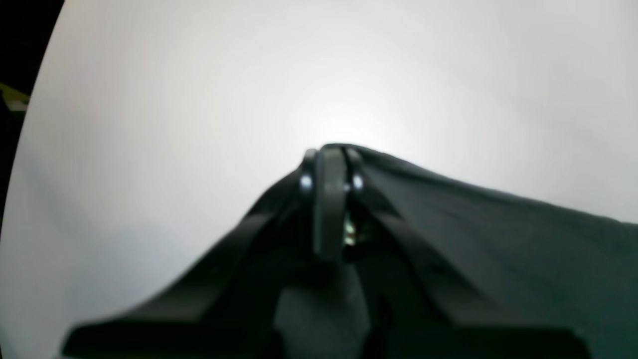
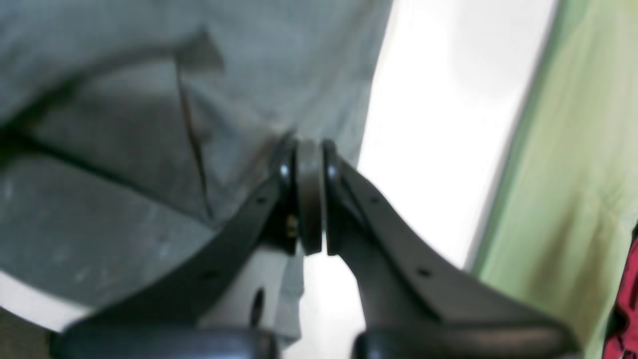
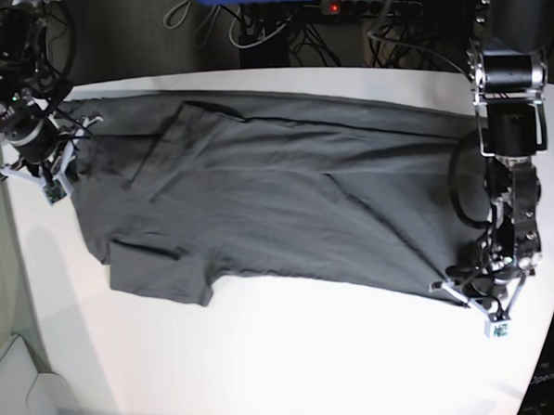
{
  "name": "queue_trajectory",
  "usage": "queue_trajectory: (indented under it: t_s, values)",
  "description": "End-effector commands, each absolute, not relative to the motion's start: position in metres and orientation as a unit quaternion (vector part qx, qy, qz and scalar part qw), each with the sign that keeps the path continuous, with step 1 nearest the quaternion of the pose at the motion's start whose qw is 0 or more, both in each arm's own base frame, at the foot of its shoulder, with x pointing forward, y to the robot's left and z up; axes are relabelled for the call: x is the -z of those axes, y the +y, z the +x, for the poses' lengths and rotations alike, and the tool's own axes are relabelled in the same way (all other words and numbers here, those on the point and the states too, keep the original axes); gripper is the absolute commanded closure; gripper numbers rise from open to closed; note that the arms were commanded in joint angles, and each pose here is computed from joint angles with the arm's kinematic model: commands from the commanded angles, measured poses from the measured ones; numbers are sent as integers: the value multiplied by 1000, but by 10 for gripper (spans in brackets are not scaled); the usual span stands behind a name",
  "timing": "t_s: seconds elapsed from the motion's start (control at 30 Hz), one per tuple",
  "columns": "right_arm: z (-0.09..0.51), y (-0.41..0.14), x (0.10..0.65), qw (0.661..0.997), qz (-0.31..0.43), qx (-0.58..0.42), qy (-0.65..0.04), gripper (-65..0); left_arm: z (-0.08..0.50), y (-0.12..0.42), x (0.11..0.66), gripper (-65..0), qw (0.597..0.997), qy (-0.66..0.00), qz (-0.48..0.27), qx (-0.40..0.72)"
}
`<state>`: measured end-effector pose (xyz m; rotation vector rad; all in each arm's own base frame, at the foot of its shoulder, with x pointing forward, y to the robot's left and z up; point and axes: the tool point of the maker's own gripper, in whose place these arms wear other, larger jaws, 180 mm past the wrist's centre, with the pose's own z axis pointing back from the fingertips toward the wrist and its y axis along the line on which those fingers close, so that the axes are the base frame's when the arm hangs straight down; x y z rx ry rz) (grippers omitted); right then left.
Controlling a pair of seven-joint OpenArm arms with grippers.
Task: Layout the t-shirt on the table in an organized manner, then fold the t-shirt properly
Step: 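Lift the hem corners with both grippers toward the folded collar edge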
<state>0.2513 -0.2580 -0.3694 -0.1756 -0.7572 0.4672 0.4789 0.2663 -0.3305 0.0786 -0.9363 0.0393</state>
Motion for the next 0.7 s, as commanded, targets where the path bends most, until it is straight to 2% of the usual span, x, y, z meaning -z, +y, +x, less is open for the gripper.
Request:
queue_trajectory:
  t_s: [0.0, 0.2, 0.27, 0.33, 0.5, 0.6, 0.67]
  values:
    - [256, -262, 359, 892, -96, -231, -378, 0, 493, 271, 303, -3, 873, -485, 43, -18]
    - [293, -263, 331, 871, -107, -225, -423, -2, 492, 272, 307, -3, 876, -480, 43, -20]
    - [310, -264, 323, 867, -108, -219, -435, -23, 492, 273, 307, -3, 876, -480, 44, -20]
    - [331, -269, 317, 867, -110, -205, -440, -76, 492, 273, 307, -3, 876, -480, 44, -20]
    - [374, -285, 326, 892, -88, -160, -413, -272, 485, 272, 316, -3, 880, -473, 44, -19]
    - [393, -280, 334, 899, -64, -153, -406, -327, 484, 273, 316, -3, 880, -472, 45, -19]
    - [402, -272, 341, 903, -49, -158, -397, -329, 484, 274, 318, -3, 881, -470, 46, -20]
